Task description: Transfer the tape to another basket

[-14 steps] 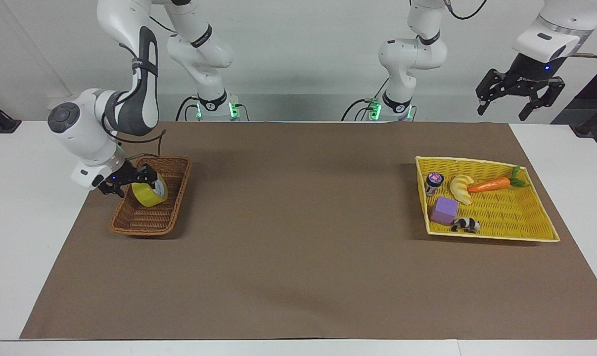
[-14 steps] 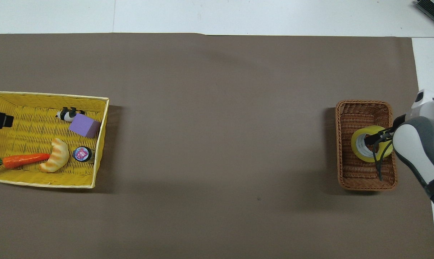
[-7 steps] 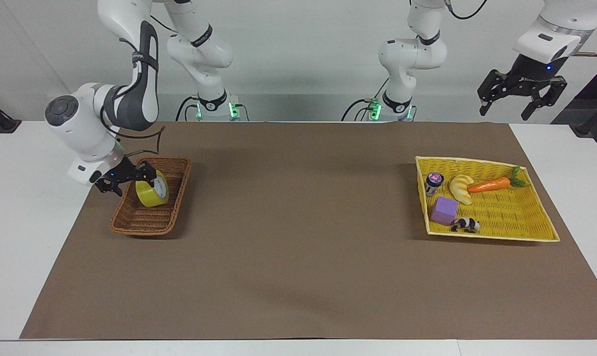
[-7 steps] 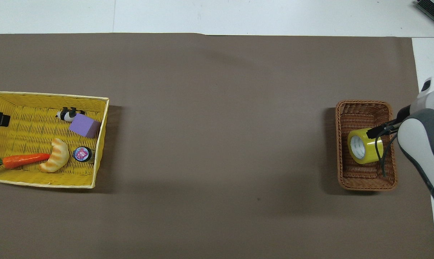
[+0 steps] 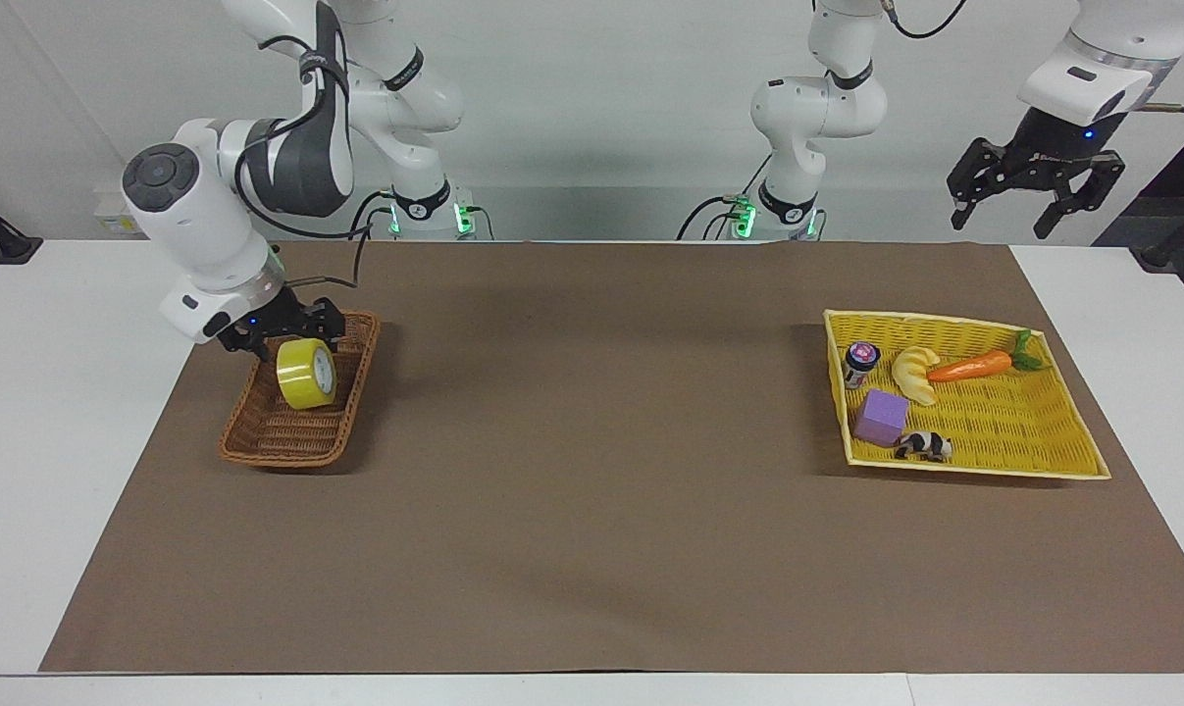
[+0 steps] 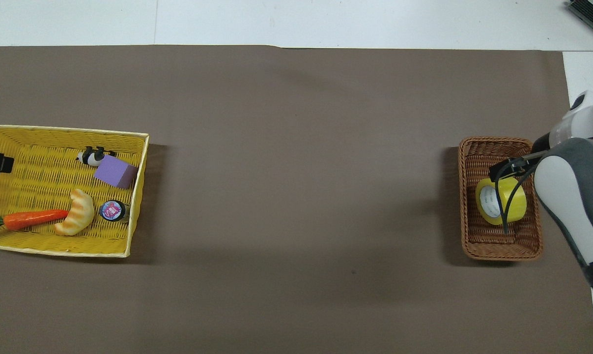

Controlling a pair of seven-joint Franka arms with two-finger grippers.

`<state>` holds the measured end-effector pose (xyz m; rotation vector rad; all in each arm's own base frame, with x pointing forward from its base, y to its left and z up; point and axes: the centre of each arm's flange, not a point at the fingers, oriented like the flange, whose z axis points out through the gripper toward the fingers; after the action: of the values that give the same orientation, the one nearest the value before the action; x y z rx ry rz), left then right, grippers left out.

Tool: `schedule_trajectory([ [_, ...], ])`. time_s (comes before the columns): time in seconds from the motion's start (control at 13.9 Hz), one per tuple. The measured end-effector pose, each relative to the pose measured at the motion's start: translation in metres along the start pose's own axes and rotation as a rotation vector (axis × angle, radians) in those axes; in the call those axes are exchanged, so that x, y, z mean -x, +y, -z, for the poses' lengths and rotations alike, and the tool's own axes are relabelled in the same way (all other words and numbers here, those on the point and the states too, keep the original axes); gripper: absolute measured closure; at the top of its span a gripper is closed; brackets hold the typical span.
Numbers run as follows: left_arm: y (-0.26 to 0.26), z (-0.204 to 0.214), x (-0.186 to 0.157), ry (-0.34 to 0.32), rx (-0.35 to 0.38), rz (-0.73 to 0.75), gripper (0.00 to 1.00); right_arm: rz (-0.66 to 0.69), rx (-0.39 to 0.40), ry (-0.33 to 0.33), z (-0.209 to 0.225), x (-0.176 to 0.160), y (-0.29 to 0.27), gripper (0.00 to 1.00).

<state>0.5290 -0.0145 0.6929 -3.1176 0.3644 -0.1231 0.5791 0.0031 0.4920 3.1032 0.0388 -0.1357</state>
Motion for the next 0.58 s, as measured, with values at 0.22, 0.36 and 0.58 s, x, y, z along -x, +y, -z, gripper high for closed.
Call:
schedule_trajectory([
  [0.22, 0.000, 0.000, 0.000, 0.000, 0.000, 0.000, 0.00, -0.052, -0.001, 0.045, 0.030, -0.001, -0.004, 0.00],
  [0.36, 0.000, 0.000, 0.000, 0.000, 0.000, 0.000, 0.00, -0.069, -0.016, 0.074, 0.047, -0.003, 0.003, 0.00],
  [0.58, 0.000, 0.000, 0.000, 0.000, 0.000, 0.000, 0.00, -0.091, -0.040, 0.083, 0.076, 0.000, 0.011, 0.00],
])
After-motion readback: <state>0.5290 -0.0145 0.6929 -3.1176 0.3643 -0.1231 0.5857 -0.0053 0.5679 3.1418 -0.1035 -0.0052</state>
